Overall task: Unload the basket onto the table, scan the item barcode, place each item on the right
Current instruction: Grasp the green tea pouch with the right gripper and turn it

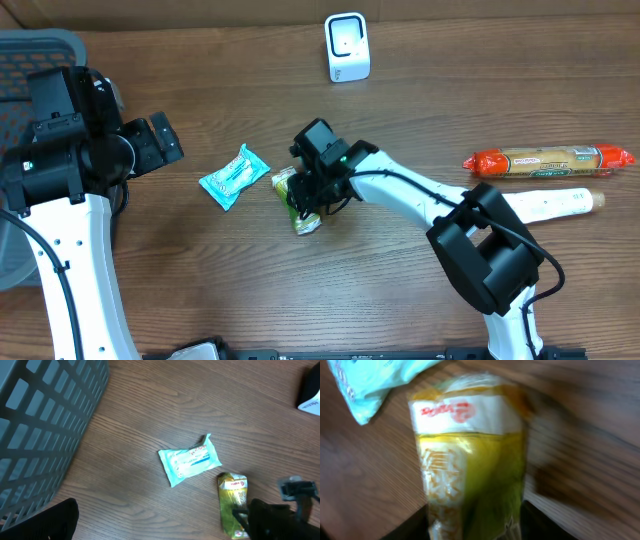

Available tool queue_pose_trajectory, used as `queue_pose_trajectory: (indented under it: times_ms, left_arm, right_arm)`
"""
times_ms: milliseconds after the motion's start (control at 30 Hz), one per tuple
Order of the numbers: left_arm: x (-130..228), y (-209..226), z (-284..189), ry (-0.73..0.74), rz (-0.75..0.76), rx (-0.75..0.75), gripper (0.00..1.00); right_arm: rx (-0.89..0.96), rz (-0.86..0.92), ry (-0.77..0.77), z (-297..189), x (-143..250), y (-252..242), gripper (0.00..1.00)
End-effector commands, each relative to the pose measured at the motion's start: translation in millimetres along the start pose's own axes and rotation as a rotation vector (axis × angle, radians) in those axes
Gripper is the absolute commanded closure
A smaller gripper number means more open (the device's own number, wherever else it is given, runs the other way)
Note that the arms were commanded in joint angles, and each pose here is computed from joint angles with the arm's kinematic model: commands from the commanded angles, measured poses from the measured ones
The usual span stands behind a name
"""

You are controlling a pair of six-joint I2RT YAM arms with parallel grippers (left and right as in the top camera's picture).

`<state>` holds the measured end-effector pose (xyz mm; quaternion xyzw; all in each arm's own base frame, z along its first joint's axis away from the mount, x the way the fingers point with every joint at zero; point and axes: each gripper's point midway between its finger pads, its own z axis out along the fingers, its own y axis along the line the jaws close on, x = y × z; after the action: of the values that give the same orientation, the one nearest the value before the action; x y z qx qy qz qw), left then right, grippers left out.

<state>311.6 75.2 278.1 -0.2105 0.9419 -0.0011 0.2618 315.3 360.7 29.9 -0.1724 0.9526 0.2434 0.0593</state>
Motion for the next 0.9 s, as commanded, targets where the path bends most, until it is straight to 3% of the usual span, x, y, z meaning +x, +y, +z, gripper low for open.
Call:
queue_pose_trajectory:
  times_ms: [0, 267, 433, 567, 867]
  left_arm:
    - [-5, 0, -4, -0.015, 0.016, 0.005, 0.01]
    - [-5, 0, -4, -0.015, 0.016, 0.005, 0.00]
    - [-5, 0, -4, -0.015, 0.016, 0.005, 0.00]
    - [-5, 0, -4, -0.015, 0.016, 0.005, 0.00]
    - [-5, 0, -4, -0.015, 0.016, 0.005, 0.01]
  right_arm:
    - [-0.043, -0.026, -0.001, -23, -20, -5, 0.40]
    - [-0.032, -0.133, 0.049, -54, -25, -37, 0.37]
    - [-0.016, -0.072, 0.067, -58, -22, -47, 0.39]
    - [0.047, 0.100, 0.099, -53, -11, -47, 0.44]
    - [0.050, -0.016, 0.188, -21, 32, 13, 0.46]
